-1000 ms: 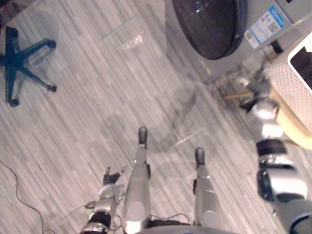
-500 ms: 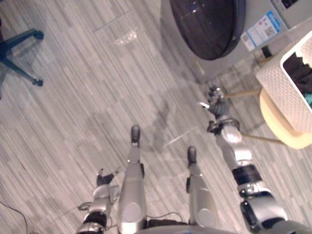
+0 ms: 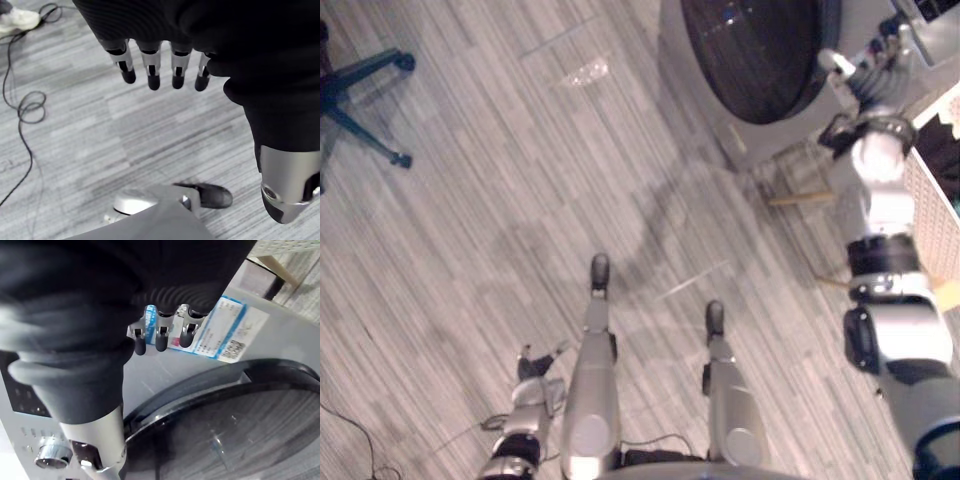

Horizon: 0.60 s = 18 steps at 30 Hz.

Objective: Pick up the laundry basket with both hands and put the clothes into the washing machine.

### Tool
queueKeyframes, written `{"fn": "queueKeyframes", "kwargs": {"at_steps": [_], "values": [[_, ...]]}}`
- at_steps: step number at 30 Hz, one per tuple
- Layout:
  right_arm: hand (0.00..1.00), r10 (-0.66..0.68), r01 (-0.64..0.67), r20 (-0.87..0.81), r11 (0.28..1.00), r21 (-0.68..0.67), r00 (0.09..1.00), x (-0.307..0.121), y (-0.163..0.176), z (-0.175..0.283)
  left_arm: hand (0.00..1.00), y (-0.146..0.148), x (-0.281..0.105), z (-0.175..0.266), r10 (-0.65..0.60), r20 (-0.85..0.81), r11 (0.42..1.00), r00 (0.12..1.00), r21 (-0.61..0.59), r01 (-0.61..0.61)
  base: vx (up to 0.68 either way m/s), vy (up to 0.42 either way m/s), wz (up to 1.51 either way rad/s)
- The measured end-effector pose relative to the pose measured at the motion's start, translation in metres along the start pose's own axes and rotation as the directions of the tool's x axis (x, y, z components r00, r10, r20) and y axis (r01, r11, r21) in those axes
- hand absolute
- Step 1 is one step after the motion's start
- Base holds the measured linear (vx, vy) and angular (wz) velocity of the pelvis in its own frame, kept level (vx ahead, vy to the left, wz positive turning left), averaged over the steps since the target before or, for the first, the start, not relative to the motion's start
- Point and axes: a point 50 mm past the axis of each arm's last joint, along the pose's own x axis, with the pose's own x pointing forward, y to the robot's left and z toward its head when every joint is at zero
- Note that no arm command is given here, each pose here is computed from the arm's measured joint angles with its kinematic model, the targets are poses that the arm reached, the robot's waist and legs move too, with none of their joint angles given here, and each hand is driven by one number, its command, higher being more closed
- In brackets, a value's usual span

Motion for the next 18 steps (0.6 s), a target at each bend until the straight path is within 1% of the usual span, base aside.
{"fn": "queueKeyframes", "kwargs": {"at_steps": [3, 6, 9, 12, 17, 18], "values": [[0.0, -0.032, 0.031, -0.015, 0.998, -0.051, 0.999, 0.013, -0.008, 0.009, 0.0, 0.0, 0.0, 0.0, -0.002, 0.001, 1.0, 1.0, -0.004, 0.002, 0.01, -0.025, 0.0], [0.0, -0.028, 0.027, -0.016, 0.997, -0.074, 0.999, 0.019, -0.003, 0.015, 0.0, -0.001, 0.0, 0.001, -0.005, 0.004, 1.0, 1.0, -0.006, 0.005, 0.01, -0.026, 0.03], [0.0, -0.021, 0.021, 0.007, 0.996, -0.091, 1.0, 0.028, 0.004, 0.031, 0.0, -0.003, 0.0, 0.004, -0.019, 0.026, 1.0, 0.999, -0.001, 0.019, 0.0, 0.0, 0.0], [0.0, -0.05, 0.055, 0.043, 0.989, -0.138, 0.998, 0.04, -0.003, 0.053, 0.0, -0.013, -0.001, 0.014, -0.051, 0.06, 0.999, 0.997, 0.014, 0.051, 0.01, -0.005, 0.1], [0.0, -0.167, 0.176, 0.077, 0.974, -0.143, 0.983, 0.054, -0.035, 0.083, 0.0, -0.038, -0.011, 0.04, -0.139, 0.182, 0.99, 0.973, 0.002, 0.141, 0.05, 0.023, 0.2], [0.0, -0.184, 0.197, 0.1, 0.971, -0.138, 0.978, 0.053, -0.036, 0.086, 0.0, -0.041, -0.013, 0.043, -0.143, 0.198, 0.989, 0.97, -0.009, 0.148, 0.08, 0.042, 0.18]]}}
